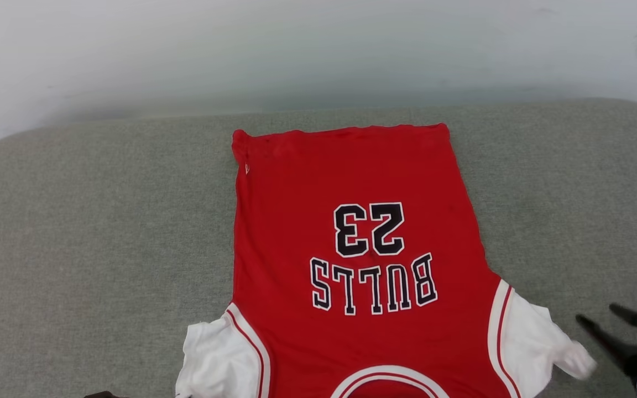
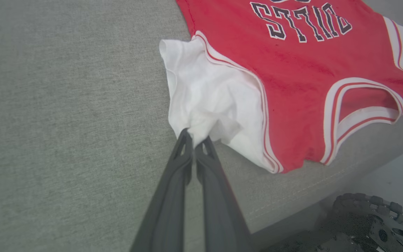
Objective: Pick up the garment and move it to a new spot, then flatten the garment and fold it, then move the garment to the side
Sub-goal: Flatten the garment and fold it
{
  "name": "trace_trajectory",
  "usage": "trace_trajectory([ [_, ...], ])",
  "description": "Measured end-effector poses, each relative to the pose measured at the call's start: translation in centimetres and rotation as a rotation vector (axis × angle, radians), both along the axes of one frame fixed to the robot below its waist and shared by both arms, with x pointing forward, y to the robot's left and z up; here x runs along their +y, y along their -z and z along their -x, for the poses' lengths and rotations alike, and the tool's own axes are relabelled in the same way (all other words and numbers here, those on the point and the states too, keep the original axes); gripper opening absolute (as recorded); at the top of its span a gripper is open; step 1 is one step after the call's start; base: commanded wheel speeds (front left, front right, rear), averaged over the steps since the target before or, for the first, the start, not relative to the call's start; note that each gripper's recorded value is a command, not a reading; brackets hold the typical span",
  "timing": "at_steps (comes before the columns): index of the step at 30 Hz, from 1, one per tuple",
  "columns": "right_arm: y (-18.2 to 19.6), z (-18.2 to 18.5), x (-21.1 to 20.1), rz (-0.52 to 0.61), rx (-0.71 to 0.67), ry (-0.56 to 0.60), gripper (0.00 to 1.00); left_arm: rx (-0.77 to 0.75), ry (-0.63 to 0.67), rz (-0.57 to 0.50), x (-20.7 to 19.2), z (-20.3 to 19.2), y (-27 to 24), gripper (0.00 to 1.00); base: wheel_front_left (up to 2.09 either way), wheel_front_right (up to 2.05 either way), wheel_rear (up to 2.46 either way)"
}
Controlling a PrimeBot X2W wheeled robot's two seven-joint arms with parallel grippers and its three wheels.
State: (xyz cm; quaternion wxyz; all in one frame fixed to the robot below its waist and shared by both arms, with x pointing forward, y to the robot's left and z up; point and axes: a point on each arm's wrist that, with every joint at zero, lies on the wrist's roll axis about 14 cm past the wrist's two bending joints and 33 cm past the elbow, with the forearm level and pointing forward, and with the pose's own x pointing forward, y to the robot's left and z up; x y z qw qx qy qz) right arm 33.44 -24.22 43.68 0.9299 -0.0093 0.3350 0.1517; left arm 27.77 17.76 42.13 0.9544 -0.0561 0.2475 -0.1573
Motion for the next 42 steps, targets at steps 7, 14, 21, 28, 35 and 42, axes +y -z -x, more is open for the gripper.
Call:
trace_trajectory([
  [7, -5.4, -6.9, 0.4, -0.032, -0.134, 0.005, 1.00, -0.006, 0.041, 0.024, -1.8, -0.6, -1.2, 0.00, 0.00, 0.00, 0.00],
  [14, -7.5, -15.2, 2.2, -0.033, -0.148, 0.002, 1.00, 0.019, 0.064, 0.049, -3.0, -1.7, -1.3, 0.00, 0.00, 0.00, 0.00],
  [21, -6.2, -23.0, 4.7, -0.008, -0.063, -0.003, 1.00, 0.046, 0.049, 0.067, -3.4, -2.7, -0.4, 0.00, 0.00, 0.00, 0.00],
  [28, -2.8, -28.5, 7.4, 0.030, 0.035, -0.024, 1.00, 0.083, 0.006, 0.071, -3.0, -3.3, 0.9, 0.00, 0.00, 0.00, 0.00],
  [35, 1.4, -31.8, 9.3, 0.041, 0.138, -0.017, 1.00, 0.112, -0.033, 0.079, -2.8, -3.4, 2.0, 0.00, 0.00, 0.00, 0.00],
  [42, 6.3, -32.0, 10.7, 0.045, 0.320, -0.011, 1.00, 0.128, -0.064, 0.048, -1.6, -3.6, 2.9, 0.00, 0.00, 0.00, 0.00],
])
